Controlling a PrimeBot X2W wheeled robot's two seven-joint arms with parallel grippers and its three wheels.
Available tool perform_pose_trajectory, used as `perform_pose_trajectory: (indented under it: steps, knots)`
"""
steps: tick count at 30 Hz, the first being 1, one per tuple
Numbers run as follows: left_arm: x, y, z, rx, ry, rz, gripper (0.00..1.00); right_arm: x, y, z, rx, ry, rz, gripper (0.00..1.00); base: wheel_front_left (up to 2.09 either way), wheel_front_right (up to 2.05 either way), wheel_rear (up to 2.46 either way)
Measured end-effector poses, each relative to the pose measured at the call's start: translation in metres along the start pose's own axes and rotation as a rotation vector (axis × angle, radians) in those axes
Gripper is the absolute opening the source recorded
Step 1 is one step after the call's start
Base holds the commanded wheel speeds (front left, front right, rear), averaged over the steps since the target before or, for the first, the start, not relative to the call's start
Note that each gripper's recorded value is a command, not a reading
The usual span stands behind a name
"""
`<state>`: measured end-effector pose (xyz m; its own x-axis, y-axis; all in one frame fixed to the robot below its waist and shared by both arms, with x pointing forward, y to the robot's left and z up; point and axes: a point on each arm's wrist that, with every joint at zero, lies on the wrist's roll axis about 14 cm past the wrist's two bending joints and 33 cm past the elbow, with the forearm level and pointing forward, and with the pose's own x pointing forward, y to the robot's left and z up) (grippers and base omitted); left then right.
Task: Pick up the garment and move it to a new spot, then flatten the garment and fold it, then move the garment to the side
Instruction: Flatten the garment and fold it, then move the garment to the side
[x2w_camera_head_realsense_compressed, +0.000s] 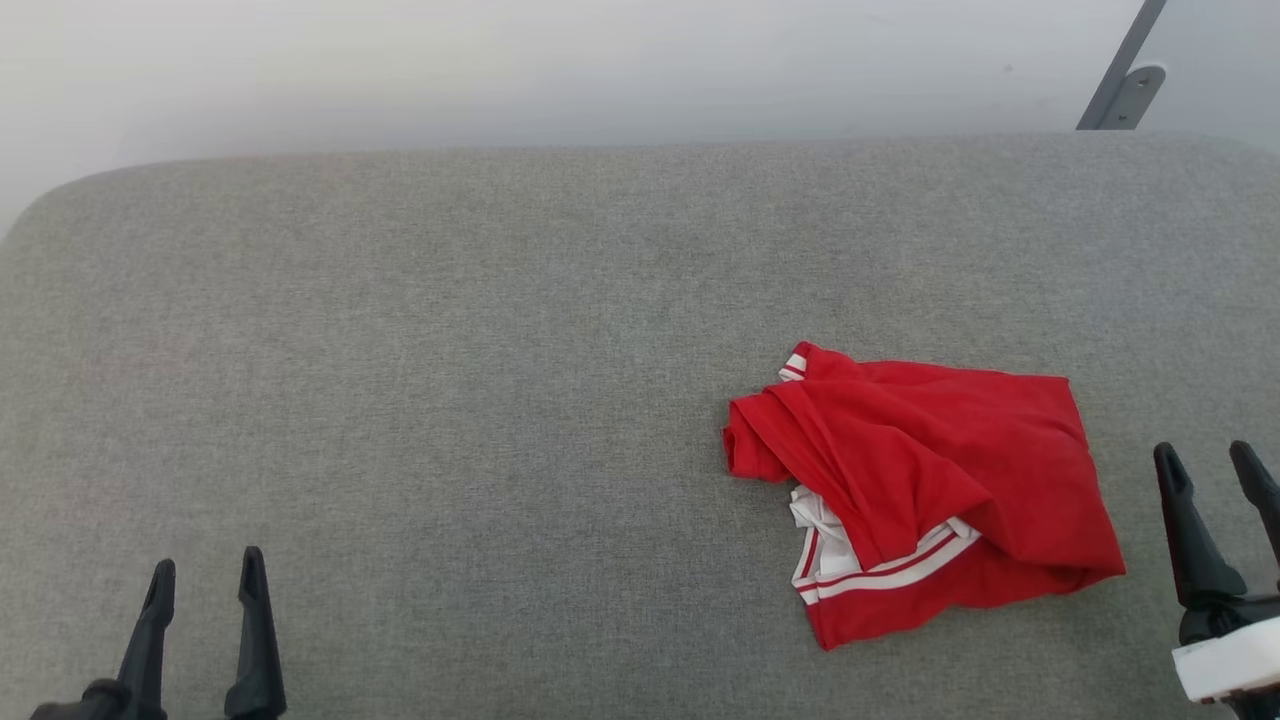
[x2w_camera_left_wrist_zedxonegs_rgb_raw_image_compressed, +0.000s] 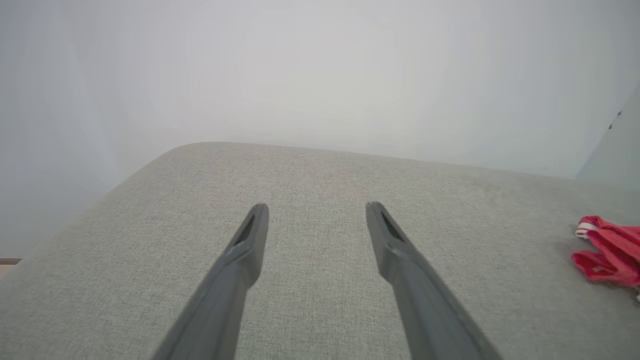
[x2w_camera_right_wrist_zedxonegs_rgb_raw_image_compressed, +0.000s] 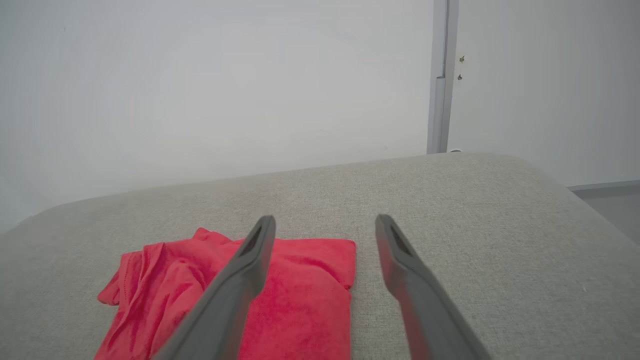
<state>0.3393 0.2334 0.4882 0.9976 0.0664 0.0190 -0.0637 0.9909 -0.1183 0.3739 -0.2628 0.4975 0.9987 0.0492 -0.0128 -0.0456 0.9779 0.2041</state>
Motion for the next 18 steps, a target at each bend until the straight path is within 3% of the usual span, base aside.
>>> perform_pose_trajectory:
  steps: [13, 18]
  knots:
    - [-0.001, -0.008, 0.004, -0.005, -0.013, -0.017, 1.0, -0.003, 0.009, 0.004, 0.033, 0.009, 0.006, 1.0, 0.0, 0.0, 0.0]
    - [0.009, -0.02, 0.004, -0.014, -0.021, -0.05, 1.0, 0.004, 0.002, -0.008, 0.004, 0.106, 0.001, 1.0, 0.0, 0.0, 0.0]
